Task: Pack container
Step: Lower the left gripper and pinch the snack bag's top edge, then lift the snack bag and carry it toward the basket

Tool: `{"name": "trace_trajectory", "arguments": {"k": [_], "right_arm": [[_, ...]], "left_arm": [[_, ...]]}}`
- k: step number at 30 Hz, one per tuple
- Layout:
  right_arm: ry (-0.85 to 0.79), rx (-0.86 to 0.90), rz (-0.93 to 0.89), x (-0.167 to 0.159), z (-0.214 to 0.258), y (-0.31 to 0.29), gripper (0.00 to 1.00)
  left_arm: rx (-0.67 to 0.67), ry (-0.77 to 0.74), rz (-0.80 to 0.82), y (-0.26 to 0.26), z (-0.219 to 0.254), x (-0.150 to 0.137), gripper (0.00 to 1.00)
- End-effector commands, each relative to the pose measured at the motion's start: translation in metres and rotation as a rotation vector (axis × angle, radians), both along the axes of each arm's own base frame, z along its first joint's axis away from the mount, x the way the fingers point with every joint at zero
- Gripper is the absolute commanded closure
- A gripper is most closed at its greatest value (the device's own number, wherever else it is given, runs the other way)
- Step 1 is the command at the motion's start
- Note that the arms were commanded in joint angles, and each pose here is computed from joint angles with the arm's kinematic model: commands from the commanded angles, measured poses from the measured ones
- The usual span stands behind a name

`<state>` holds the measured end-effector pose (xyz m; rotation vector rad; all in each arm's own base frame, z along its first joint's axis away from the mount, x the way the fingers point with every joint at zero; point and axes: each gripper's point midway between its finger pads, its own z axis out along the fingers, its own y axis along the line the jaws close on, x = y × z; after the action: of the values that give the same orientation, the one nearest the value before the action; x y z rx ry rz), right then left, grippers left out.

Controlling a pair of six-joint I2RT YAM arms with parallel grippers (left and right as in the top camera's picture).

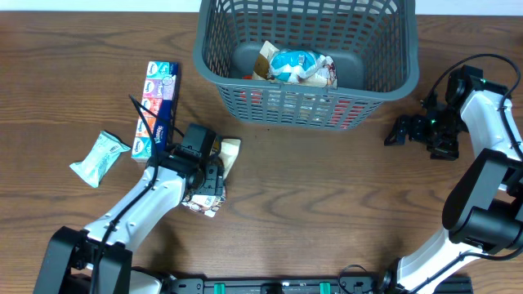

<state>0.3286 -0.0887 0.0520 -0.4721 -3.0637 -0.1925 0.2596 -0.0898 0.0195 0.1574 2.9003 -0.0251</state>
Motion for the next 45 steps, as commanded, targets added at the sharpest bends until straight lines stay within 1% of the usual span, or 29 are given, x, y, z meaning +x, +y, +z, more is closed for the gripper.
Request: {"name": "trace_trajectory", "arguments": {"k": [1,5,9,10,11,12,14,19,36,40,45], "right_arm": [[-0.002,0.005,0.029,0.0,0.0,0.004,0.01],[-0.002,0.005,0.029,0.0,0.0,0.004,0.01],[-0.002,0.005,0.029,0.0,0.0,0.004,0.01],[-0.003,0.005,0.029,0.0,0.0,0.004,0.01],[-0.003,0.005,0.029,0.0,0.0,0.004,0.01],[-0.003,0.004,0.029,0.001,0.0,0.004,0.01],[-0.006,0.004,0.029,0.001,0.0,0.004,0.01],[-0.006,0.003,0.029,0.001,0.0,0.004,0.01],[-0.002,0.005,0.029,0.0,0.0,0.004,0.01],[-0.002,0.005,0.029,0.0,0.0,0.004,0.01],[-0.002,0.005,0.029,0.0,0.0,0.004,0.01]], "left_arm": [[0.038,-0.002,-0.012,0.008,-0.001,-0.002,0.64],[0.064,-0.056,-0.001,0.013,0.012,0.005,0.67],[0.08,-0.14,0.015,0.018,0.036,0.016,0.7],[0.076,-0.162,0.018,0.018,0.042,0.018,0.73],[0.071,-0.181,0.019,0.018,0.047,0.019,0.79],[0.075,-0.2,0.024,0.019,0.052,0.02,0.81],[0.088,-0.22,0.032,0.023,0.058,0.021,0.94],[0.1,-0.221,0.035,0.027,0.062,0.017,0.94],[0.099,-0.233,0.037,0.027,0.065,0.017,0.94],[0.082,-0.281,0.043,0.026,0.079,0.021,0.94],[0.111,-0.382,0.077,0.037,0.106,0.026,0.94]]}}
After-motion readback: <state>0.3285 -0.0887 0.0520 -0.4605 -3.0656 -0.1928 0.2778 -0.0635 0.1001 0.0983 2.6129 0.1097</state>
